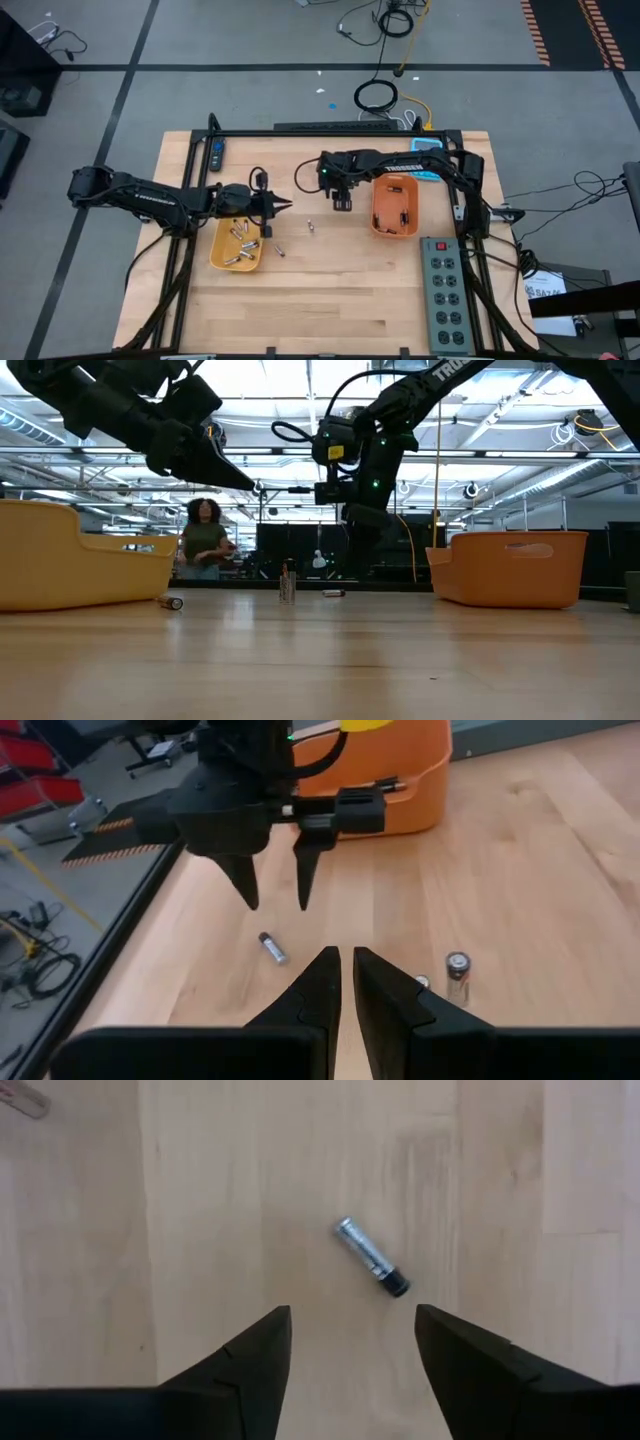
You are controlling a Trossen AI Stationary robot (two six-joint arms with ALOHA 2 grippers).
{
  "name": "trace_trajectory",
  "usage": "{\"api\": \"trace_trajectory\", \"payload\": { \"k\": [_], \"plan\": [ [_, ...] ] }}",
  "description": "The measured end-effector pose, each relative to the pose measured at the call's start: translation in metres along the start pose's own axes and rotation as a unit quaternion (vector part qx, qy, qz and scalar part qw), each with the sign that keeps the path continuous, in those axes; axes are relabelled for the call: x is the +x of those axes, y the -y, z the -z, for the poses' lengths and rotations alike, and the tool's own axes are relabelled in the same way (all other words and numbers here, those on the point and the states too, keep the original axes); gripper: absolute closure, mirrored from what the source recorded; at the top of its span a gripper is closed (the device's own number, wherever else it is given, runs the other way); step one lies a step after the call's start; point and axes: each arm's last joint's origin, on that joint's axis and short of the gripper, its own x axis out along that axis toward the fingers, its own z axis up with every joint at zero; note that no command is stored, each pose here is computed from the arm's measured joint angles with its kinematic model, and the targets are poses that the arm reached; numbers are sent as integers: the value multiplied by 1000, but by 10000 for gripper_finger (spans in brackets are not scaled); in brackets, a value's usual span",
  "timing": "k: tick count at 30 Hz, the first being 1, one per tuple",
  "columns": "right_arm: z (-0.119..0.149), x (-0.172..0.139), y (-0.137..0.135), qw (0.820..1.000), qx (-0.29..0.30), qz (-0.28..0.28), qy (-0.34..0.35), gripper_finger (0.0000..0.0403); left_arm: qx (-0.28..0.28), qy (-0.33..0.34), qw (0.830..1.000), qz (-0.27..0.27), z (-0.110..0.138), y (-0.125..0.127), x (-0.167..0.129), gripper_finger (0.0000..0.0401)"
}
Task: Sort batteries
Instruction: Put the silver battery into the yellow bin
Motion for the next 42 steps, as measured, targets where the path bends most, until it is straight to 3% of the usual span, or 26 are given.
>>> {"api": "trace_trajectory", "payload": {
  "k": [7, 10, 14, 30, 37, 42],
  "plan": [
    [-4, 0, -2, 1000, 5, 12, 17, 236, 1, -17, 1000, -6, 3, 0, 0, 359],
    [-5, -1, -6, 999, -1, 42, 7, 263, -1, -19, 1000, -10, 3, 0, 0, 359],
    [-4, -1, -7, 999, -15, 28, 4, 284, -1, -22, 999, -25, 3, -1, 0, 359],
    [7, 14, 9, 995, -96, -5, -23, 209, 13, -12, 999, -28, 1, -2, 0, 359],
    [1, 12, 14, 994, -101, 20, -26, 219, 6, -6, 999, -40, 1, -8, 1, 359],
    [-6, 3, 10, 998, -67, -5, -18, 239, 0, -7, 999, -46, 2, -11, 1, 359]
  ]
}}
